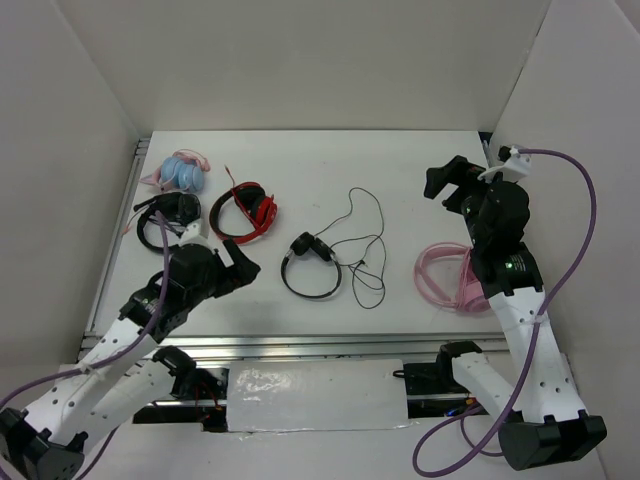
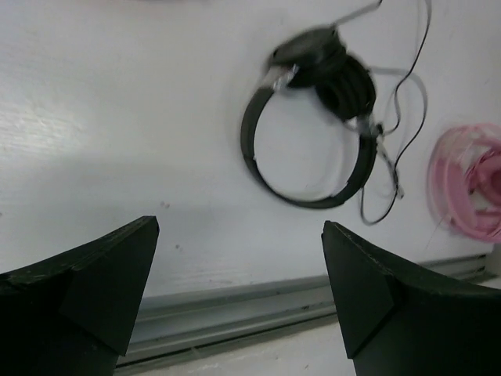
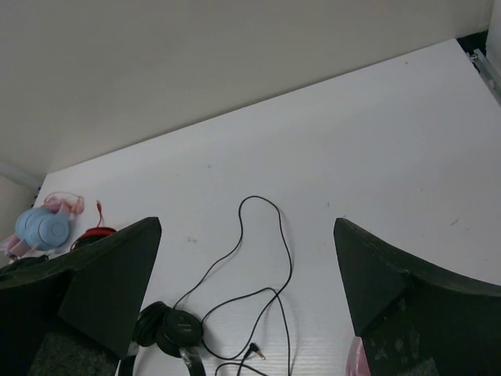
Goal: Wrap the headphones
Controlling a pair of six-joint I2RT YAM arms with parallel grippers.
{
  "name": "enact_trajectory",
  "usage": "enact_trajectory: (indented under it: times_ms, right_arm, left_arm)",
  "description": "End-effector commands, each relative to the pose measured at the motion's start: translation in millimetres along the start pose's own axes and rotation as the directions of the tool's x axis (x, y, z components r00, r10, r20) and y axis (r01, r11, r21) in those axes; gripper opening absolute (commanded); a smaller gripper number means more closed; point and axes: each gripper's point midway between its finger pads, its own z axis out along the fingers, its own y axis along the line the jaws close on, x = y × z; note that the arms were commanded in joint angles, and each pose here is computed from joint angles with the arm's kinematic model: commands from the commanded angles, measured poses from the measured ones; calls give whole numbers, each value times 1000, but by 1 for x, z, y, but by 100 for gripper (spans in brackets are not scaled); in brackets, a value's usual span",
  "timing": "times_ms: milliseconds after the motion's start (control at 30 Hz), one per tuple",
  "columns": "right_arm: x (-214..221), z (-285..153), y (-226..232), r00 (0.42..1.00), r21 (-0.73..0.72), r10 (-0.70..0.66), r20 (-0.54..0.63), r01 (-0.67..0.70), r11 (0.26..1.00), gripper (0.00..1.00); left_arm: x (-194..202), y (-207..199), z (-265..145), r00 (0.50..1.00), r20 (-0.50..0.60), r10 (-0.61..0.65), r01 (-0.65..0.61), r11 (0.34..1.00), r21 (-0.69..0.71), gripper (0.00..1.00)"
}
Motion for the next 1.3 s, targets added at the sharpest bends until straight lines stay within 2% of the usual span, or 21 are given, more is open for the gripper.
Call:
enact_trajectory:
  times_ms: [0, 67, 167, 300, 433, 667, 700, 833, 900, 1000, 1133, 1267]
  right_arm:
    - [-20, -3, 8, 998, -22, 4, 65, -3, 1000, 100]
    - [-18, -1, 4, 998, 3, 22, 67, -22, 1000, 100]
    - [-13, 0, 2, 999, 12, 17, 48, -18, 1000, 100]
    - [-2, 3, -9, 997, 82, 74, 8, -74, 994, 100]
    - [18, 4, -9, 995, 72, 87, -56, -83, 994, 100]
    - [35, 2, -21, 993, 120, 95, -64, -86, 989, 100]
    - [34, 1, -20, 993, 116, 98, -59, -91, 989, 100]
    - [38, -1, -20, 993, 123, 93, -65, -85, 989, 100]
    - [37, -3, -21, 995, 132, 91, -51, -84, 988, 100]
    - [39, -3, -22, 995, 145, 85, -50, -77, 986, 100]
    - [44, 0, -16, 994, 130, 76, -81, -65, 989, 100]
    - [48, 0, -11, 993, 125, 63, -101, -50, 991, 100]
  left_arm:
    - [30, -20, 9, 993, -107, -54, 62, 995, 78, 99]
    - [53, -24, 16, 983, -175, -47, 59, 996, 66, 99]
    - [71, -29, 27, 979, -198, -49, 57, 998, 38, 99]
    - [72, -28, 46, 986, -136, -92, 87, 995, -42, 99]
    - [63, -38, 67, 989, -84, -122, 115, 990, -79, 99]
    - [74, -32, 115, 990, -104, -92, 65, 969, -239, 98]
    - [76, -29, 119, 990, -105, -93, 62, 962, -265, 96]
    - [82, -18, 135, 985, -129, -118, 60, 922, -383, 74]
    - [90, -17, 139, 979, -149, -138, 70, 917, -393, 68]
    - [99, -15, 143, 974, -175, -145, 65, 915, -398, 54]
    - [98, -3, 144, 978, -166, -126, 38, 891, -452, 46]
    - [91, -1, 149, 985, -138, -107, 36, 897, -440, 38]
